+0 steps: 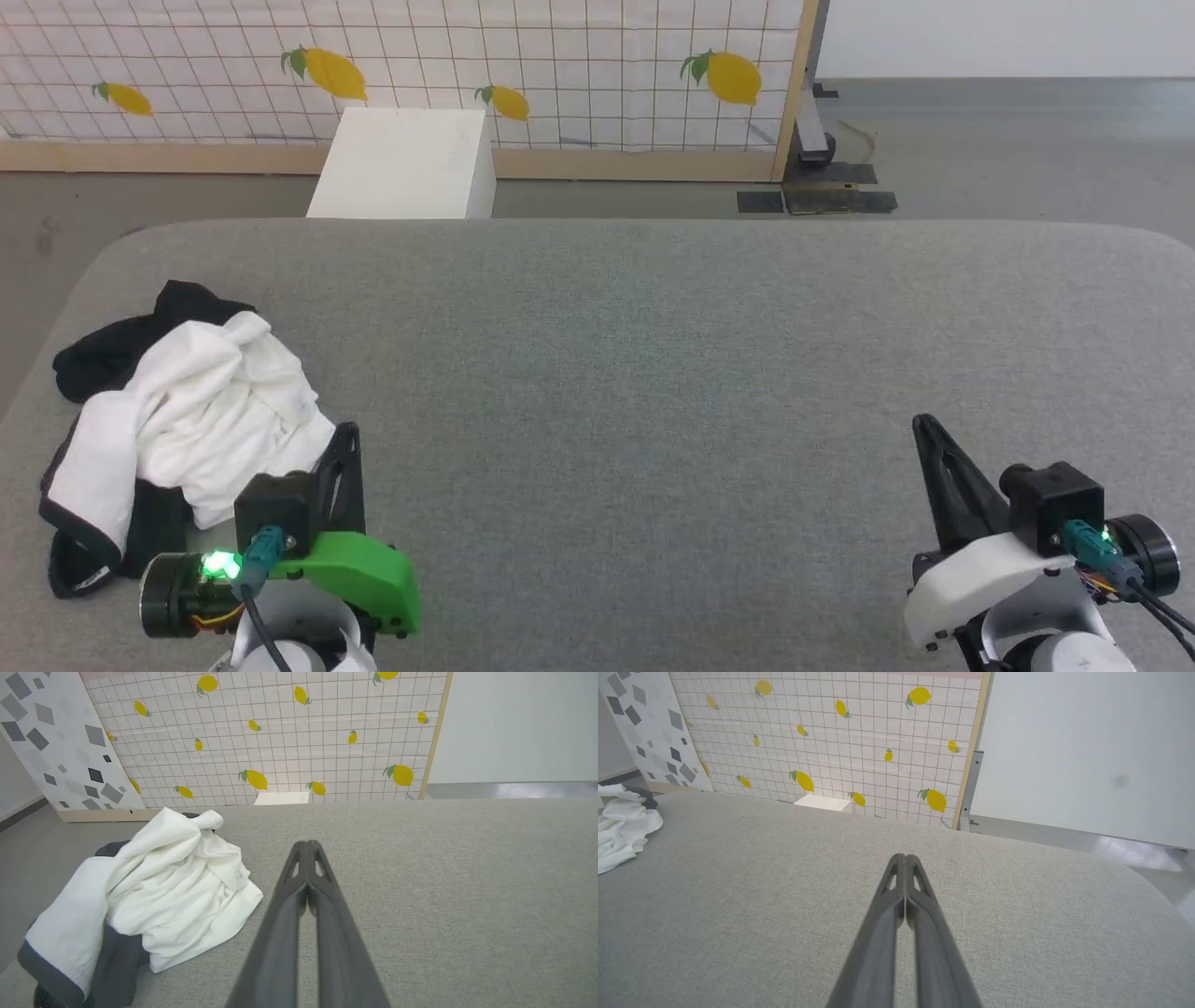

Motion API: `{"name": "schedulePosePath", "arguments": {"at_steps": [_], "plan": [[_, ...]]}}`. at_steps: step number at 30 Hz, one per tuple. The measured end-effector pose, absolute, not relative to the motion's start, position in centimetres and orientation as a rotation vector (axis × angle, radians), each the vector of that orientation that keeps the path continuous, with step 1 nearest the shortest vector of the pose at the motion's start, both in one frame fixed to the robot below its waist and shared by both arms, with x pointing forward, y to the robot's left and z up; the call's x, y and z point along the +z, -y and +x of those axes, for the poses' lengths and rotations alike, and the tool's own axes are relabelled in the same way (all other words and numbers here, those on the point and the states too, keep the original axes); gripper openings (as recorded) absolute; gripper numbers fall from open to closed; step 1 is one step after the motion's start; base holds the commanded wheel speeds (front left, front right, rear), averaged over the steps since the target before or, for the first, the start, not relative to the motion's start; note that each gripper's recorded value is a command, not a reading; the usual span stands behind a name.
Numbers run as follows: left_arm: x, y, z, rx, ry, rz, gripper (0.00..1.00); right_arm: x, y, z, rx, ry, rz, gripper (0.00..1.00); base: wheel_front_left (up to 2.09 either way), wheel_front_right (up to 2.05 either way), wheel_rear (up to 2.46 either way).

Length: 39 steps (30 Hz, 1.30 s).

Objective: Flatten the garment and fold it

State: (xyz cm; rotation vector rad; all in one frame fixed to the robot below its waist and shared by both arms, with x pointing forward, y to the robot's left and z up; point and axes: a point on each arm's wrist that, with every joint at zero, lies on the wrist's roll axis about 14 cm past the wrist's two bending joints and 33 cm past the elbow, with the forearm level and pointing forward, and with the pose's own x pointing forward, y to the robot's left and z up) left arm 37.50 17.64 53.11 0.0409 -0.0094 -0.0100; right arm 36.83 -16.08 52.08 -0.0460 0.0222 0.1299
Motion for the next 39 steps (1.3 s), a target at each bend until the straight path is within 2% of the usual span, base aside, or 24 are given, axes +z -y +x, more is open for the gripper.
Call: {"name": "schedulePosePath", "arguments": {"at_steps": [24, 25, 39], "plan": [[53.11, -17.64, 37.50, -0.010, 0.009, 0.041, 0.00, 52.08, 16.08, 36.83, 0.130, -0.022, -0.046, 0.00, 0.00, 0.00, 0.00], [53.11, -17.64, 37.50, -0.010, 0.009, 0.041, 1.00, 52.08, 16.08, 36.83, 0.130, -0.022, -0.046, 1.00, 0.00, 0.00, 0.00], [52.78, -17.17, 37.44, -0.024, 0.007, 0.028, 1.00, 51.91, 16.12, 36.84, 0.129, -0.022, -0.045, 1.00, 0.00, 0.00, 0.00]]}}
